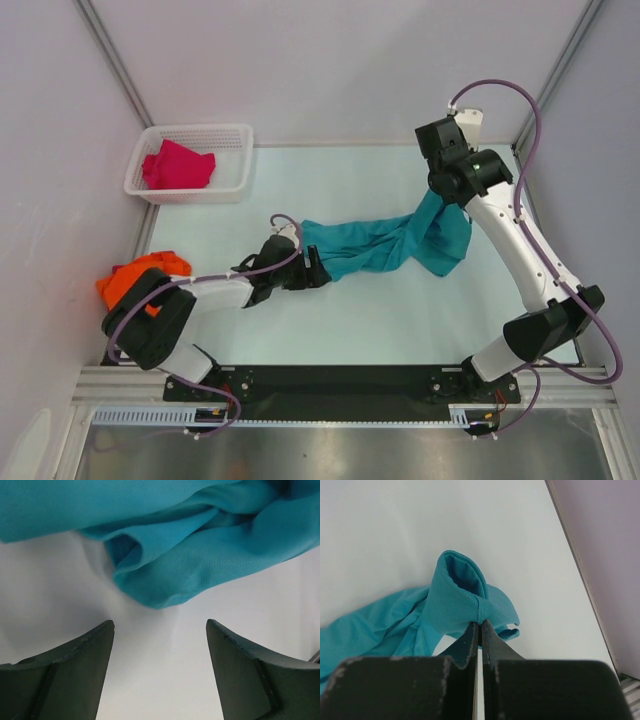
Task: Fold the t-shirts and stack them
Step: Flatten out the tshirt
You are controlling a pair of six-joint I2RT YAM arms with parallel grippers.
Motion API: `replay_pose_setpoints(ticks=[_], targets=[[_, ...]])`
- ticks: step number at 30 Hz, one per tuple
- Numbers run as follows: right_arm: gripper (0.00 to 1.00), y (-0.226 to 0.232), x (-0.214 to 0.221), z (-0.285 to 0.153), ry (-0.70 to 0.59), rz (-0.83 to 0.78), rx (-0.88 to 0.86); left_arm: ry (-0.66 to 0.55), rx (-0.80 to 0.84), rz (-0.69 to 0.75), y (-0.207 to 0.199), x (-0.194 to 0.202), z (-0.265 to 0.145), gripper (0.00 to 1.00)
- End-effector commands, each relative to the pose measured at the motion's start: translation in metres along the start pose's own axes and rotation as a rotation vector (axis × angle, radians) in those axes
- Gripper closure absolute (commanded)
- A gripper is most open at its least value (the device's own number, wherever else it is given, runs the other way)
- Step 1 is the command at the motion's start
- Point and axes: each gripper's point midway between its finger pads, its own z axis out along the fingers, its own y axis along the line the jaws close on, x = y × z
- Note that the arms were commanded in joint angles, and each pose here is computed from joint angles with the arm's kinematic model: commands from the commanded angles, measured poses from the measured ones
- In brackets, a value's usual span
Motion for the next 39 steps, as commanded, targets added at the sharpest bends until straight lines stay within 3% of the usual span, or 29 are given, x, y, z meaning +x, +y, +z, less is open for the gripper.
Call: replay_pose_setpoints(ticks=[1, 12, 14, 15, 16, 17, 18, 23, 28, 29, 34, 39], targets=[[1.0, -0.001, -0.01, -0.003, -0.034, 0.026, 0.011, -0.017, 0.049, -0.024, -0.013, 0.008, 0.017, 0.2], [1.0, -0.003, -0.011, -0.005, -0.025, 0.002, 0.037, 0.003, 0.089, -0.068, -0.025, 0.025, 0.043, 0.24], [1.0, -0.002, -0.013, -0.007, -0.027, -0.003, 0.037, 0.014, 0.102, -0.077, -0.028, 0.027, 0.045, 0.32], [1.0, -0.002, -0.015, -0.007, -0.03, -0.004, 0.043, 0.021, 0.101, -0.078, -0.028, 0.028, 0.046, 0.39], [1.0, -0.001, -0.013, -0.006, -0.025, -0.01, 0.045, 0.019, 0.107, -0.078, -0.031, 0.025, 0.047, 0.71], [1.0, 0.001, -0.014, -0.007, -0.027, -0.011, 0.041, 0.036, 0.092, -0.077, -0.029, 0.028, 0.047, 0.96], [1.0, 0.001, -0.014, -0.007, -0.027, -0.013, 0.042, 0.032, 0.092, -0.073, -0.031, 0.025, 0.045, 1.0], [1.0, 0.005, -0.01, -0.005, -0.019, -0.021, 0.043, 0.004, 0.075, -0.012, -0.049, -0.004, 0.027, 1.0], [1.0, 0.0, -0.009, -0.006, -0.029, -0.022, 0.052, -0.178, 0.123, 0.063, -0.1, -0.088, -0.029, 1.0], [1.0, -0.003, -0.011, -0.009, -0.037, -0.014, 0.05, -0.168, 0.095, 0.068, -0.098, -0.092, -0.04, 1.0], [1.0, -0.016, -0.014, -0.022, -0.059, 0.002, 0.051, -0.37, 0.154, 0.1, -0.132, -0.171, -0.136, 1.0], [1.0, -0.045, -0.023, -0.052, -0.106, 0.058, 0.046, -0.541, 0.103, 0.095, -0.116, -0.205, -0.236, 1.0]])
